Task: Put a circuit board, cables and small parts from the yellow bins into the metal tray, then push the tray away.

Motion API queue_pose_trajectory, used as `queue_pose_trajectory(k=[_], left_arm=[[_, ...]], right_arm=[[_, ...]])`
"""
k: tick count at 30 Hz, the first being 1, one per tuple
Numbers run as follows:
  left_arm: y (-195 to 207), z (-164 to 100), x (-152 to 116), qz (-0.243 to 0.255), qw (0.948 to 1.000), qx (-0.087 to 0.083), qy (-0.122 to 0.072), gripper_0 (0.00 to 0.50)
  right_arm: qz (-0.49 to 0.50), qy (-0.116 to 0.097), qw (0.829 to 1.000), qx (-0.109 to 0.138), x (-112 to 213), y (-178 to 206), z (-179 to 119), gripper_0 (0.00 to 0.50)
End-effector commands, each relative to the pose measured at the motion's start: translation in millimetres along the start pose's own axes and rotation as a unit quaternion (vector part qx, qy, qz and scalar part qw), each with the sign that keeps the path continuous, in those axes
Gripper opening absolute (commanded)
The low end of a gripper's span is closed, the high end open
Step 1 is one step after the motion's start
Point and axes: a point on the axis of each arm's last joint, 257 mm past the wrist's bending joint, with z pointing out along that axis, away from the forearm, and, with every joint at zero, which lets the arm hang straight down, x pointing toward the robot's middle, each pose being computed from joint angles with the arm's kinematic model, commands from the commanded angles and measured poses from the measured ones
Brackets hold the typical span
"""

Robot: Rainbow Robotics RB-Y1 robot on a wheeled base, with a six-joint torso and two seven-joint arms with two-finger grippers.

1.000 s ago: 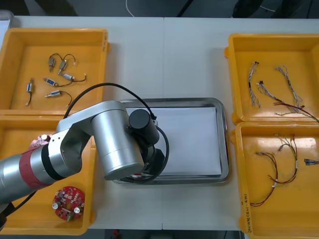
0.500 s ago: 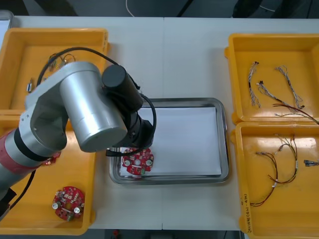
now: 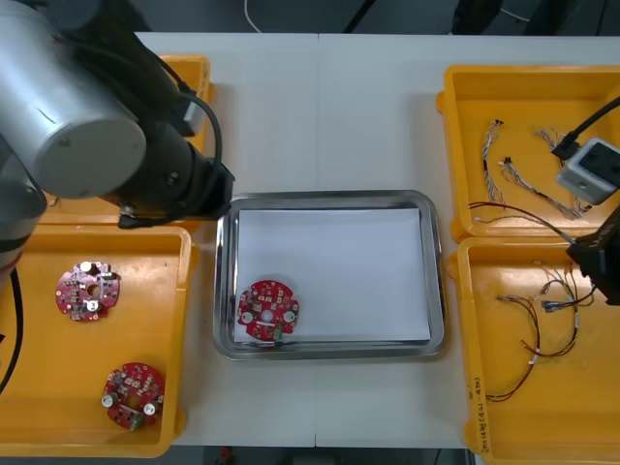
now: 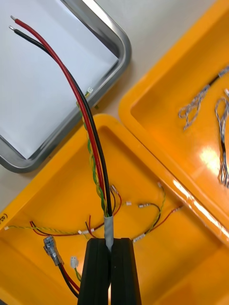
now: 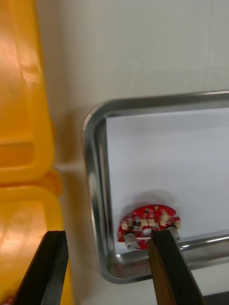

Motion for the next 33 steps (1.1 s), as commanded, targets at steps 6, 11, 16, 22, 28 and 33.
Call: queue_pose_trajectory(k=[6,11,16,22,28,33], left_arm=[[86,-27,-56,-0.012,0.9987,-0.041,-0.027,0.500],[137,-30,-68,-0.037,0.9964,-0.072,-0.026,0.500],[178,-30,-73,-0.046,0.9940,-0.097,-0.019,0.500],[217,-29,-70,-0.059,0.9918,-0.114,-0.003,0.500],[242,-21,-73,-0.053,0.9901,-0.130,-0.002,0.500],[251,-18,-83,-0.062,0.9894,-0.131,-0.013,0.500]], right_arm=[[-0.078,-0.010,0.997,-0.008,-46,26,10,0.000],[-0.112,-0.018,0.993,-0.021,-71,44,19,0.000],[-0.152,-0.018,0.987,-0.038,-91,65,29,0.000],[-0.249,-0.004,0.968,-0.044,-97,89,41,0.000],[-0.315,0.005,0.949,-0.029,-98,96,52,0.000],[-0.356,0.013,0.933,-0.046,-99,113,65,0.000]])
